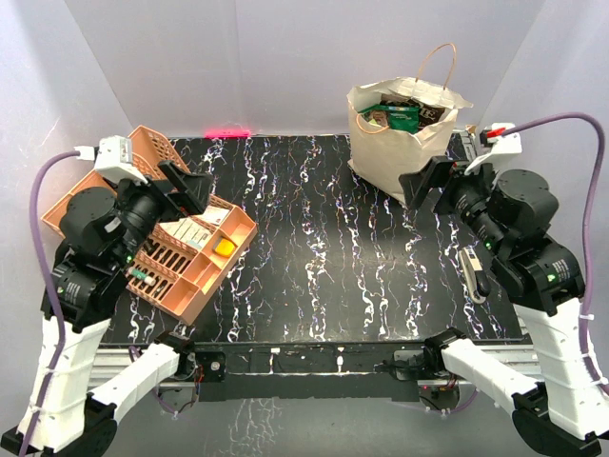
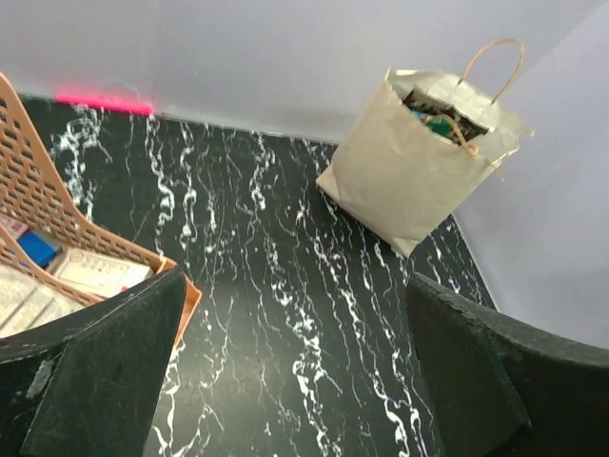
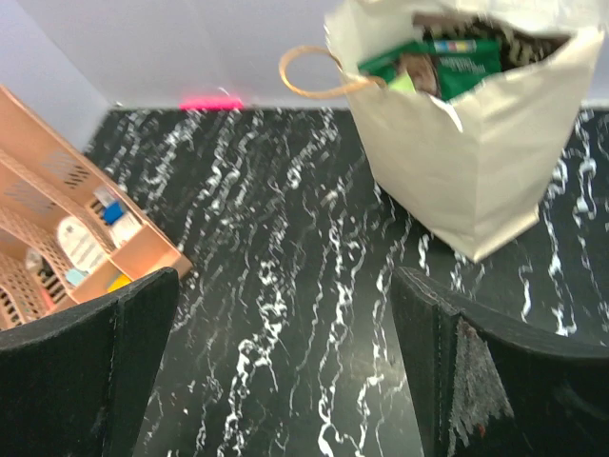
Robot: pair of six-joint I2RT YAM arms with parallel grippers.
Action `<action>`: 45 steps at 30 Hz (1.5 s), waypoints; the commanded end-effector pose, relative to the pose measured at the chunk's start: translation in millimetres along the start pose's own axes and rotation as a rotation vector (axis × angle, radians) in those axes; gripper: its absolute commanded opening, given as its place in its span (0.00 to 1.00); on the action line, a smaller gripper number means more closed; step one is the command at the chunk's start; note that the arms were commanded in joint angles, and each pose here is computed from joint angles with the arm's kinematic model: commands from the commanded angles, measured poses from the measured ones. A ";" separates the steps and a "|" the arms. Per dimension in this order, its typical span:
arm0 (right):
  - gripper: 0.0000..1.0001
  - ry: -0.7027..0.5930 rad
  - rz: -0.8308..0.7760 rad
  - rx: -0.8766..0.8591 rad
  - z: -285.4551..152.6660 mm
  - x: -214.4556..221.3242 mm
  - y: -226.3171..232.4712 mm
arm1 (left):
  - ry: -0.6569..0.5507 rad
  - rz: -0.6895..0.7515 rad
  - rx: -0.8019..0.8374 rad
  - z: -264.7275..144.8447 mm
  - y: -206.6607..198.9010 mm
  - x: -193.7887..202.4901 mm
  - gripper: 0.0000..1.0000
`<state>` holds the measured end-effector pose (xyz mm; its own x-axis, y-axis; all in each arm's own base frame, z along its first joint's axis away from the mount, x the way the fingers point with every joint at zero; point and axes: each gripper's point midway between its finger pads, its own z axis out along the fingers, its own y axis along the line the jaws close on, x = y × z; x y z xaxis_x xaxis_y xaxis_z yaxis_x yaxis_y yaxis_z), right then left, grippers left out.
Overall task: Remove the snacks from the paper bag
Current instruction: Move the paper bag to the center of the board.
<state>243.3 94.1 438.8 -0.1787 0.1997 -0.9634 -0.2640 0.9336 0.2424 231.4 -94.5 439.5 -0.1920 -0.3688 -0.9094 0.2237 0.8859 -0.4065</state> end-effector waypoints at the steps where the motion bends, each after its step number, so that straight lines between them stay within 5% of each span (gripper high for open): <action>1: 0.98 0.046 0.040 0.111 -3.0 23.9 -21.6 | 0.036 -0.051 0.073 10.6 -5.8 14.6 0.98; 9: 0.98 0.207 0.087 0.273 -1.2 83.6 -51.7 | 0.139 -0.163 0.147 24.0 -4.6 53.4 0.98; 17: 0.98 0.237 0.087 0.331 -1.2 105.5 -64.7 | 0.254 -0.315 0.257 27.3 -14.4 93.2 0.98; 25: 0.98 0.219 -0.015 0.189 28.1 91.2 -43.9 | 0.365 -0.448 0.350 23.8 -24.2 126.4 0.98; 38: 0.98 0.175 -0.311 0.055 138.7 31.9 -17.6 | 0.457 -0.394 0.322 12.7 -14.6 151.3 0.98; 45: 0.95 0.173 -0.444 0.142 178.9 16.1 -33.3 | 0.434 -0.386 0.357 11.4 -20.8 143.1 0.98</action>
<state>398.0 128.8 356.4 -0.3561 -0.2010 -0.9126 -0.2645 0.9583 -0.1079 215.7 -166.9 301.2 -0.6877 -0.4414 -0.5764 0.2904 0.5605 -0.7756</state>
